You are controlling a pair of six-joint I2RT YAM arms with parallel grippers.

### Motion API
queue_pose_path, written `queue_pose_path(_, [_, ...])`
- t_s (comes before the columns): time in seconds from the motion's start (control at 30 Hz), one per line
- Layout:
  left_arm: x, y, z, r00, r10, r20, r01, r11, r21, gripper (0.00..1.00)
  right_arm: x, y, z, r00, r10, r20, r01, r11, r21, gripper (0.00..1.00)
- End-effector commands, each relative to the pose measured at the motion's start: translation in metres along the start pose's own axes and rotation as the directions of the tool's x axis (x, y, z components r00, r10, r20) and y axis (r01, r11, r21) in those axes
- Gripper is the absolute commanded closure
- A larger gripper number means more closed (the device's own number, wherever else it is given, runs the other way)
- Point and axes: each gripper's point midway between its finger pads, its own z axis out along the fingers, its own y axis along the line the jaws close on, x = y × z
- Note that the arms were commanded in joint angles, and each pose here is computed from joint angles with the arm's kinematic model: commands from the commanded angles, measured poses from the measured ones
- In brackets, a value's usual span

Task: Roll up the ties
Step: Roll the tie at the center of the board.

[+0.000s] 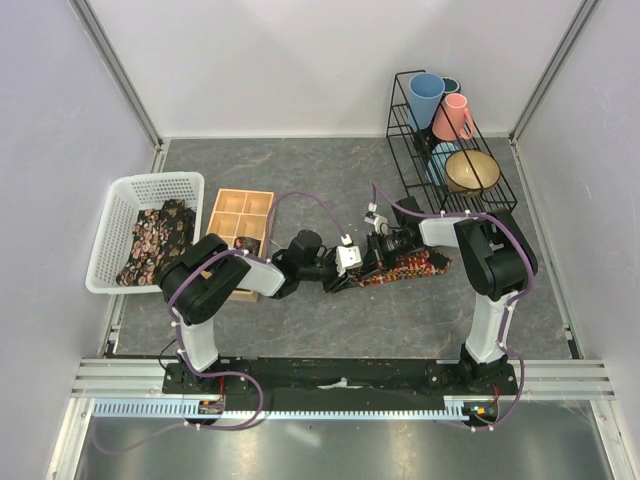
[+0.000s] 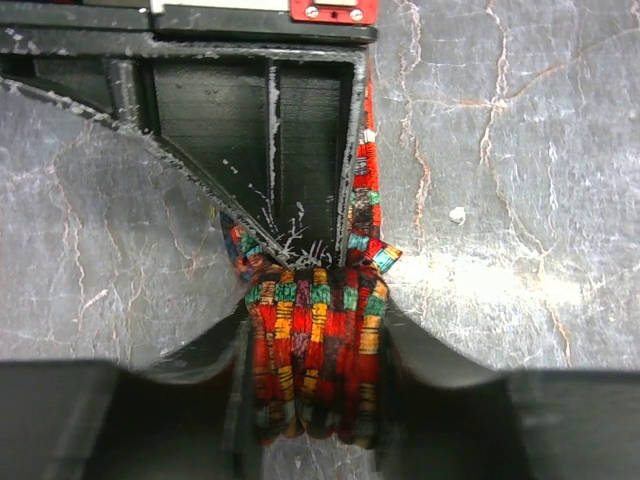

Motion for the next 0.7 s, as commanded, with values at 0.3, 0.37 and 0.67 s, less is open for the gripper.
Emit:
queue_pose_path(0.3, [0.032, -0.010, -0.007, 0.993, -0.037, -0.116, 0.037, 0.999, -0.001, 0.90, 0.012, -0.004, -0.016, 0.999, 0.013, -0.035, -0.011, 0.999, 0.051, 0.63])
queue_pose_path(0.37, [0.032, -0.009, -0.007, 0.992, -0.038, -0.117, 0.038, 0.999, -0.002, 0.90, 0.017, -0.005, -0.012, 0.998, 0.029, -0.059, -0.027, 0.999, 0.028, 0.64])
queue_pose_path(0.67, [0.017, -0.009, -0.008, 0.996, -0.054, -0.072, 0.054, 0.999, 0.001, 0.62, 0.022, -0.043, -0.003, 0.995, 0.035, -0.089, -0.021, 0.988, 0.156, 1.00])
